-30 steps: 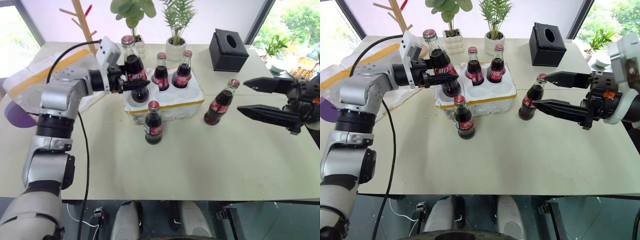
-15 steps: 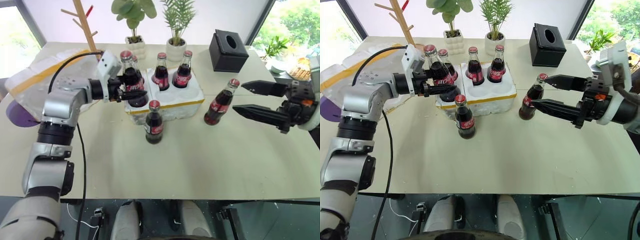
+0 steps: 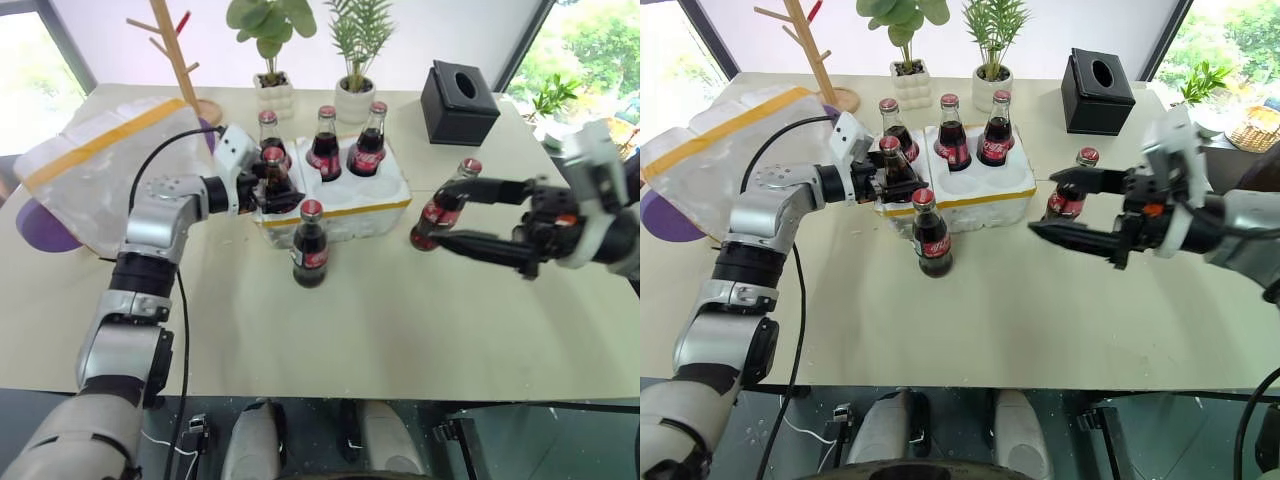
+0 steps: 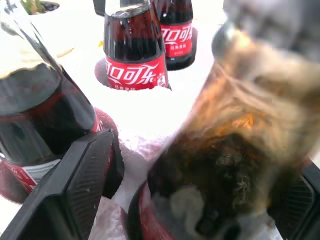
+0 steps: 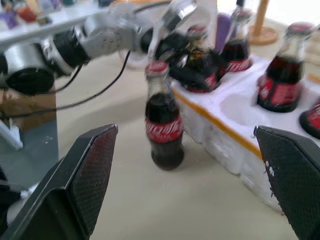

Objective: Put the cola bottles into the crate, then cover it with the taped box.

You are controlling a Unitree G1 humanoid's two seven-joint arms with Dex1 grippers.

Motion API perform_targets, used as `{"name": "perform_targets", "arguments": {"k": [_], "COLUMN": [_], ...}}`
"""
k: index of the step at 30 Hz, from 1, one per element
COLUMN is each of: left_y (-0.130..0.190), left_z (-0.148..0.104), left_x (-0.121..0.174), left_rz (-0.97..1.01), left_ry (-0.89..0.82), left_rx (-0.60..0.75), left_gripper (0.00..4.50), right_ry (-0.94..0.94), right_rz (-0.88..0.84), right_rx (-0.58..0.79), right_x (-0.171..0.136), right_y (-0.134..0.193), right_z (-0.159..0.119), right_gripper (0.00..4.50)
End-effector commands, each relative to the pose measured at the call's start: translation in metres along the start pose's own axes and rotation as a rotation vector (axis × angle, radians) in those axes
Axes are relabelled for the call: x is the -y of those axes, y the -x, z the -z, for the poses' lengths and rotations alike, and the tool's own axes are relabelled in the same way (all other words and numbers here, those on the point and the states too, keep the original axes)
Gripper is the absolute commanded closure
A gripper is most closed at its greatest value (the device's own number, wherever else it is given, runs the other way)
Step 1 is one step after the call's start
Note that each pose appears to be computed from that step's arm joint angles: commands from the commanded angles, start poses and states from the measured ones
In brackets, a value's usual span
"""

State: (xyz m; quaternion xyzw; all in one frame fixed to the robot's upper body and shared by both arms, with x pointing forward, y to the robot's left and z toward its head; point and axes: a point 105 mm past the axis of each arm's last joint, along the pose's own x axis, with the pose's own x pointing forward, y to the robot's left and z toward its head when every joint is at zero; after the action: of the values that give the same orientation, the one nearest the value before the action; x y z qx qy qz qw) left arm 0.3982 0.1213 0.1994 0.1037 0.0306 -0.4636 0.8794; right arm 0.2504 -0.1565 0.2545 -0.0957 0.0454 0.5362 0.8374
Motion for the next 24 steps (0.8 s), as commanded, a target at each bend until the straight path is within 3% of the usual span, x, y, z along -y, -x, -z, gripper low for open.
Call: {"name": "perform_targets", "arguments": {"k": [1,6,12,17,24], "left_y": [0.029,0.082,0.152,0.156,0.149], "left_z": [-0.041,-0.076,-0.056,-0.034,-0.020], "left_x": [0.002,0.023,0.056,0.073,0.085], "left_rz": [0.004,0.101,0.159,0.156,0.151], "left_ry": [-0.055,-0.051,-0.038,-0.040,-0.041], "left_rx": [0.128,0.181,-0.022,-0.108,-0.131], "left_gripper": [0.05,0.05,0.05,0.05,0.05], "right_ry": [0.033,0.076,0.034,0.032,0.006], "right_rz": [-0.013,0.010,0.011,-0.008,-0.042], "right_rx": [0.025,0.004,0.013,-0.001,-0.007], "right_x": [-0.004,0.001,0.004,0.003,0.003], "right_y": [-0.018,-0.051,-0.100,-0.129,-0.145], "right_z": [0.002,0.020,0.049,0.063,0.067], "right_gripper": [0.00,0.00,0.00,0.00,0.00]}}
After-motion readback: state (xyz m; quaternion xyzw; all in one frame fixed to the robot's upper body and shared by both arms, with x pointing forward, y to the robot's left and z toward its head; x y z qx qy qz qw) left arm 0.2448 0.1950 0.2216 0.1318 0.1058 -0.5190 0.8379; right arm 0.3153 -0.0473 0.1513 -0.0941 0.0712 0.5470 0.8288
